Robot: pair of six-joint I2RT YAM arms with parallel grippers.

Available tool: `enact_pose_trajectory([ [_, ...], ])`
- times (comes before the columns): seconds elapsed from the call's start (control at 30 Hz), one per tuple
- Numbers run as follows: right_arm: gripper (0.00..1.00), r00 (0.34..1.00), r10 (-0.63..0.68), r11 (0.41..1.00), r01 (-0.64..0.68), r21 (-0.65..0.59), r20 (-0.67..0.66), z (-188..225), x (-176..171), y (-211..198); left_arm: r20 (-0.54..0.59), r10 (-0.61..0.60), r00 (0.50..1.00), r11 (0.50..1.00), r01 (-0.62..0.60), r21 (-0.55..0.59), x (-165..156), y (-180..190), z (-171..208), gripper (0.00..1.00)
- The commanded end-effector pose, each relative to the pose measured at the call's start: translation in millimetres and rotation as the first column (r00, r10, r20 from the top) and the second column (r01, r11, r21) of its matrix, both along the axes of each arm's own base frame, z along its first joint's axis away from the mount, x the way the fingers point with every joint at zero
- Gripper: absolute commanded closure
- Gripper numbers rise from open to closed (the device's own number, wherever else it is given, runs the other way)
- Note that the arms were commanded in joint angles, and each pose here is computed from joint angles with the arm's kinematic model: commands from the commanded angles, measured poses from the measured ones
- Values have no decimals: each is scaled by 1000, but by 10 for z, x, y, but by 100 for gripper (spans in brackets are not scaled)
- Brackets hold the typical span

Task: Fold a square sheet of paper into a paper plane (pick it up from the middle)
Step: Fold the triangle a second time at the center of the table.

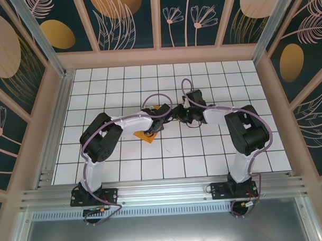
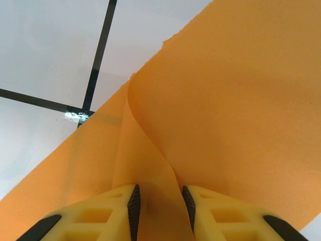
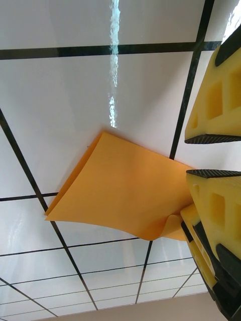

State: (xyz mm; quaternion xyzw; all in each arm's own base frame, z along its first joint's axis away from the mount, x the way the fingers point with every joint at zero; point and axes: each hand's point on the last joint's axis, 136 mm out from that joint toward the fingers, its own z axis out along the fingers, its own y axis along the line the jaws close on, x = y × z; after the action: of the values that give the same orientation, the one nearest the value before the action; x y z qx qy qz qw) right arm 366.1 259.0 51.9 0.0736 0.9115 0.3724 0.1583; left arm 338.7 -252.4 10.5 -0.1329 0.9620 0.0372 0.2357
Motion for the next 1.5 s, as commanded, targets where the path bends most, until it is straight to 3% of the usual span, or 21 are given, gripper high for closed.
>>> enact_pose_trajectory([
  [0.0,75,1000,0,1000,0,0,27,57,12,-20,-76,-3,997,1000,3,-6,-119,37,-196,69],
  [0.3,76,999,30,1000,-30,1,28,46,-26,41,-34,-12,999,998,9,-69,-55,-61,50,68],
  [0.5,76,999,34,999,-33,-3,26,22,-58,48,10,-10,1000,992,11,-127,-6,-108,285,59],
  [0.7,76,999,33,999,-33,-15,37,21,-79,59,13,5,1000,981,-3,-193,-17,-114,297,62],
  [1.03,76,990,114,993,-113,-17,78,4,-260,168,7,13,1000,945,-10,-326,10,-209,386,57],
  [1.47,83,986,164,986,-163,-24,25,-128,-70,430,10,31,999,926,-24,-376,-49,-146,502,59],
])
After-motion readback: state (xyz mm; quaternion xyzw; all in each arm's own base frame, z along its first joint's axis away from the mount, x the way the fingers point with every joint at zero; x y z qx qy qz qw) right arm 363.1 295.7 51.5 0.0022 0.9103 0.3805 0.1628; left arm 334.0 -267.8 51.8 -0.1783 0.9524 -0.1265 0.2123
